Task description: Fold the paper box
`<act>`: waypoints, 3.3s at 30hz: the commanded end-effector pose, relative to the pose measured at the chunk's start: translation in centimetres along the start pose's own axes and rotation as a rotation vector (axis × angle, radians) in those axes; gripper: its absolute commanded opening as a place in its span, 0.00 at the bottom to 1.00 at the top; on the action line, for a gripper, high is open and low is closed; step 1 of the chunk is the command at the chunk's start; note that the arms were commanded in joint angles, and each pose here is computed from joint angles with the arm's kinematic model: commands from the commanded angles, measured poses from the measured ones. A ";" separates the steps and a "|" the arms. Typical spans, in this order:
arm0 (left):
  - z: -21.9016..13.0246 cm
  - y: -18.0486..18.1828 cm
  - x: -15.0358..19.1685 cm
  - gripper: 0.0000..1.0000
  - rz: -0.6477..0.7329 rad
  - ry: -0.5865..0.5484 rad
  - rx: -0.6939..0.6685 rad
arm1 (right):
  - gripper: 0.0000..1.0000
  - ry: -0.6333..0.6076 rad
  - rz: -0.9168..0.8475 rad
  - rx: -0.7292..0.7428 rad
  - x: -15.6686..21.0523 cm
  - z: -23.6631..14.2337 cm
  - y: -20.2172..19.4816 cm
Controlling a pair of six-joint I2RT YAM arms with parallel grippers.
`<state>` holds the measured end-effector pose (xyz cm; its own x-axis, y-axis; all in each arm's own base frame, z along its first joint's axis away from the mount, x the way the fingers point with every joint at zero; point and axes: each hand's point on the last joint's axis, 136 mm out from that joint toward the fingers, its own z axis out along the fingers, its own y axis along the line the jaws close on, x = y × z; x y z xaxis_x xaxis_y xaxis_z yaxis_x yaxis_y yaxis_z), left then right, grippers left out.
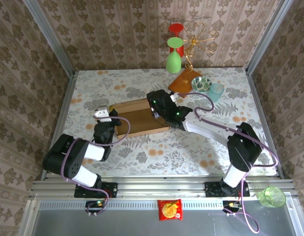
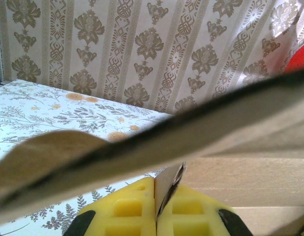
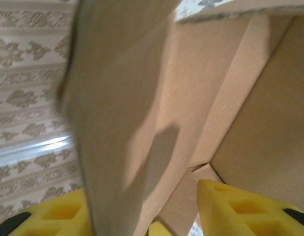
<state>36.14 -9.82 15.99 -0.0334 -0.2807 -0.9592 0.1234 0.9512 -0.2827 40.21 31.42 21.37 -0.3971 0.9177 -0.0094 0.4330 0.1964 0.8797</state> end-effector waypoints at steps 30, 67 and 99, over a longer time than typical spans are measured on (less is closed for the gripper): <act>-12.0 -0.3 -3.9 0.32 -0.568 0.514 -0.253 | 0.00 0.049 0.142 0.111 0.1 1.5 -3.4; -2.4 4.1 4.6 0.38 -0.729 0.906 -0.261 | 0.00 0.142 -0.016 0.282 1.0 2.2 -10.1; -5.5 3.8 11.6 0.15 -0.574 1.039 -0.245 | 0.58 0.358 -0.579 0.330 -6.6 -2.2 -10.2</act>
<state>32.84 -8.81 6.48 -0.7670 -0.5896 -0.2532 -0.3347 0.7042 -0.6261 36.95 24.01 9.59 -0.7485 0.6597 -0.0664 0.4950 0.6226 0.6061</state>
